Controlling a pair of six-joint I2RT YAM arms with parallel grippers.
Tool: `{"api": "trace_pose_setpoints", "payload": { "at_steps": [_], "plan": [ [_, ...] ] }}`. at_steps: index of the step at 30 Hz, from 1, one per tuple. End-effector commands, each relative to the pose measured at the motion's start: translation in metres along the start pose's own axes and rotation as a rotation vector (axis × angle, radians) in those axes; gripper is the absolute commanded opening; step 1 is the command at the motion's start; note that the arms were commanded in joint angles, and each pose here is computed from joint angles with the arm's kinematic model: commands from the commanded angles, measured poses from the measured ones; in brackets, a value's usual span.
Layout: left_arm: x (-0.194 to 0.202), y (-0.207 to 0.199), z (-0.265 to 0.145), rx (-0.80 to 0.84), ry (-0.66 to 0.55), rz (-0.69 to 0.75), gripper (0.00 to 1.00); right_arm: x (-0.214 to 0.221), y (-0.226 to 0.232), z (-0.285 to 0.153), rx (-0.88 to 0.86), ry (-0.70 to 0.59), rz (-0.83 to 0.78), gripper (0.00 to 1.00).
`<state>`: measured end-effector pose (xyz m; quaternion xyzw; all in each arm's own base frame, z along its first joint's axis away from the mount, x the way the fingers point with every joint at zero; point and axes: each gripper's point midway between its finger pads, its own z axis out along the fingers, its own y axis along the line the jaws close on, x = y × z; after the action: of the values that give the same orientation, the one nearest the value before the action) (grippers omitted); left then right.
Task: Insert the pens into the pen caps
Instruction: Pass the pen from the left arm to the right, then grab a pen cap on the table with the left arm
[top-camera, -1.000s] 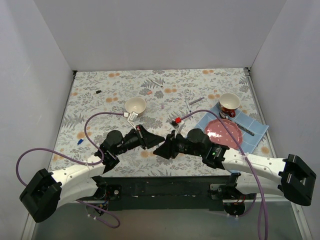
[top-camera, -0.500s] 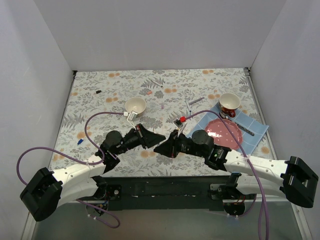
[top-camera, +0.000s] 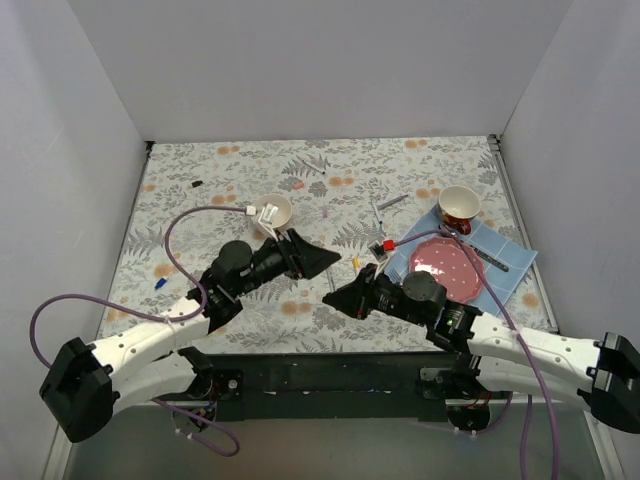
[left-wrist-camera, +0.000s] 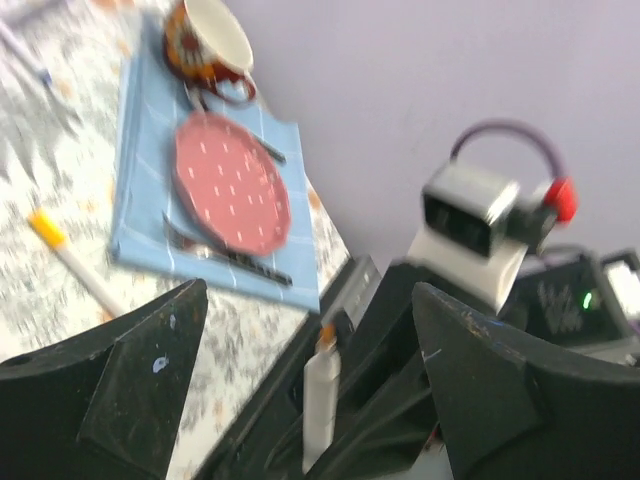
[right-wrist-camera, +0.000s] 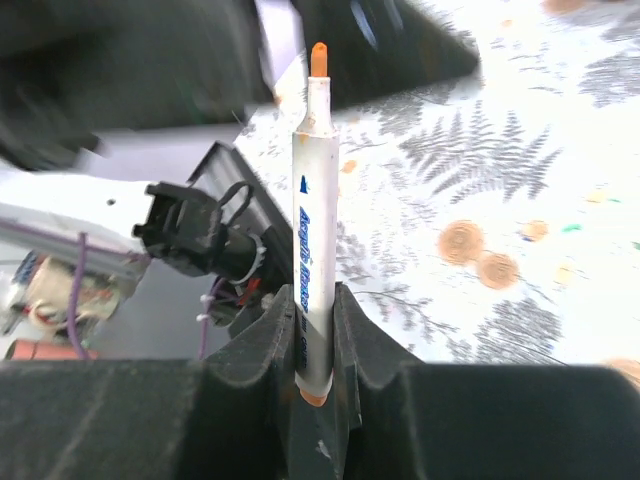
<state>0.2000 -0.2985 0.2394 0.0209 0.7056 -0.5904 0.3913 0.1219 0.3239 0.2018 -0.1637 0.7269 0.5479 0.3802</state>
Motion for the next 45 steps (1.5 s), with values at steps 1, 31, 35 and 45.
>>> {"api": "trace_pose_setpoints", "payload": {
  "at_steps": [1,31,35,45],
  "plan": [
    [-0.049,0.009,0.02,-0.223,-0.042,0.184,0.83,-0.015,-0.028,-0.018,0.162,-0.082,-0.041,0.01],
    [-0.214,0.314,0.155,-0.919,0.188,0.577,0.62,-0.056,-0.033,-0.099,0.279,-0.223,-0.277,0.01],
    [-0.209,0.337,0.155,-0.914,0.214,0.562,0.61,-0.062,-0.032,-0.102,0.292,-0.238,-0.291,0.01],
    [-0.175,0.369,0.145,-0.895,0.326,0.581,0.5,-0.062,-0.034,-0.098,0.298,-0.236,-0.292,0.01]
  ]
}}
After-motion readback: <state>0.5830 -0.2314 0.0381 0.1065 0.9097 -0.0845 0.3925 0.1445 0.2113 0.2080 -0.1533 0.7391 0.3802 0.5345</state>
